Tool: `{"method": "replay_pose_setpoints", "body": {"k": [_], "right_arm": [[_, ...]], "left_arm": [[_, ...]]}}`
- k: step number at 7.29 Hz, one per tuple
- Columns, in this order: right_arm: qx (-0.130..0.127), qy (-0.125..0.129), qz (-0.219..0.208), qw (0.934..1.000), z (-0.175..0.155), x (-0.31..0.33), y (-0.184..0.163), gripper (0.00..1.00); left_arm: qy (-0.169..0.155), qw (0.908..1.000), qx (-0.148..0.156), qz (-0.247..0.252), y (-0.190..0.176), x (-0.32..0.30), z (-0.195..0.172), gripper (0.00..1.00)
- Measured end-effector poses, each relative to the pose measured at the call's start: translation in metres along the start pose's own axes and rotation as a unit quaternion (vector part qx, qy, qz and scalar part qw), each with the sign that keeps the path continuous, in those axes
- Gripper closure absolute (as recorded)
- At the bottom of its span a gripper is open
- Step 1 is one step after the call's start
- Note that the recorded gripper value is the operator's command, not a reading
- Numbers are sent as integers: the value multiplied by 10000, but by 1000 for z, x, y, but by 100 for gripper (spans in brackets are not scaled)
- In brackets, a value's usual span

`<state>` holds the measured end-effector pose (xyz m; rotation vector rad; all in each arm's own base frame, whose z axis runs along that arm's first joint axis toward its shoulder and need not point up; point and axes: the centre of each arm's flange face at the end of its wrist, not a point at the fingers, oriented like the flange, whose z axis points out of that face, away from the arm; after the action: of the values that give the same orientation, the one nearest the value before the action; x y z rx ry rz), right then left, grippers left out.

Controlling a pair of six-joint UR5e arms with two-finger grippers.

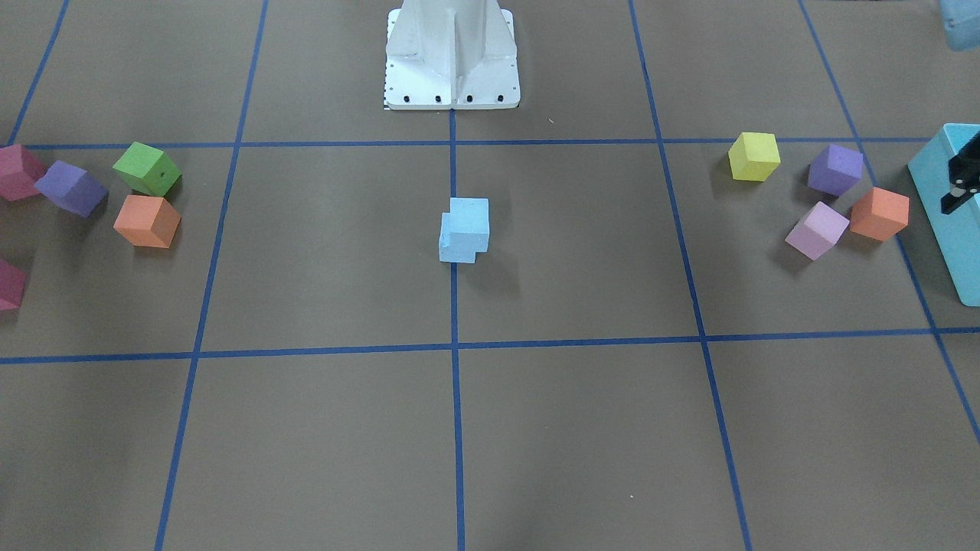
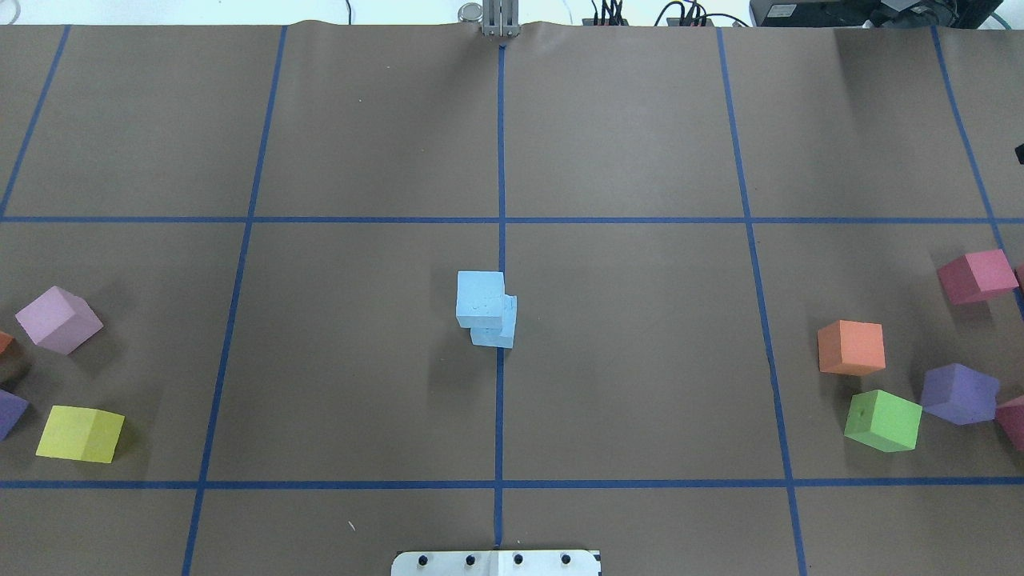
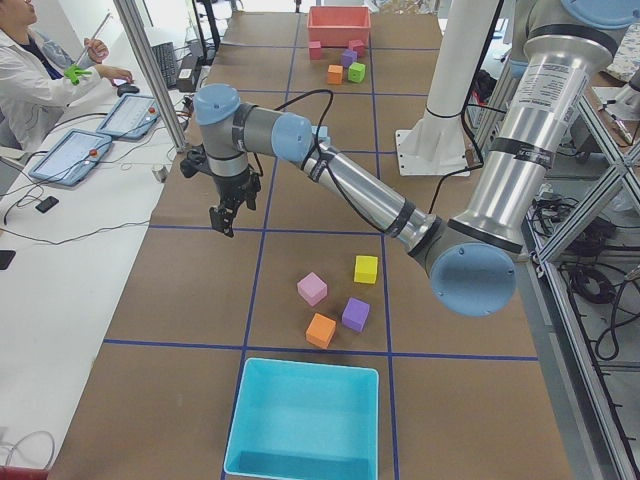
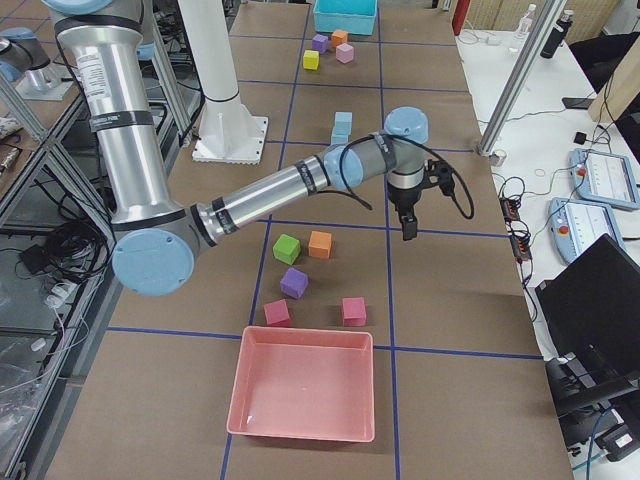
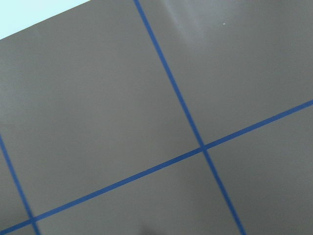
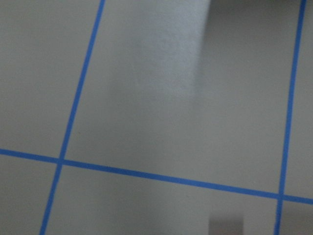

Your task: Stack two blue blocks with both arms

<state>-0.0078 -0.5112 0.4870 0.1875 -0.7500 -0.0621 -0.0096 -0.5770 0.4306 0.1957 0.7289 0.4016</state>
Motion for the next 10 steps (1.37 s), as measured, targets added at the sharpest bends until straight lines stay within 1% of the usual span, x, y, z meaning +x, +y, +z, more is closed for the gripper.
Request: {"method": "replay_pose_setpoints", "body": {"k": [1, 2, 3, 4, 5, 6, 8, 10], "right_arm": [[-77, -58, 137, 9999, 1, 23, 23, 0], [-166, -100, 165, 9997, 4, 45, 46, 0], [-261, -113, 101, 9995, 10, 63, 67, 0], [-324, -114, 94, 9994, 13, 75, 81, 0], [-365, -113, 110, 9992, 16, 81, 90, 0], [-382, -115, 121, 9991, 16, 84, 93, 0], [-387, -119, 129, 9991, 16, 84, 93, 0], [-378, -120, 122, 9991, 14, 83, 92, 0]], "left_arm": [[42, 9998, -170, 87, 15, -35, 17, 2], [88, 9994, -292, 167, 32, -69, 34, 2], [106, 9992, -324, 223, 51, -102, 58, 2], [96, 9992, -297, 253, 71, -131, 84, 2], [79, 9992, -263, 273, 87, -152, 105, 2], [74, 9994, -254, 224, 99, -168, 115, 2], [85, 9995, -268, 145, 120, -196, 121, 2], [96, 9995, -285, 42, 125, -205, 120, 1]]}}
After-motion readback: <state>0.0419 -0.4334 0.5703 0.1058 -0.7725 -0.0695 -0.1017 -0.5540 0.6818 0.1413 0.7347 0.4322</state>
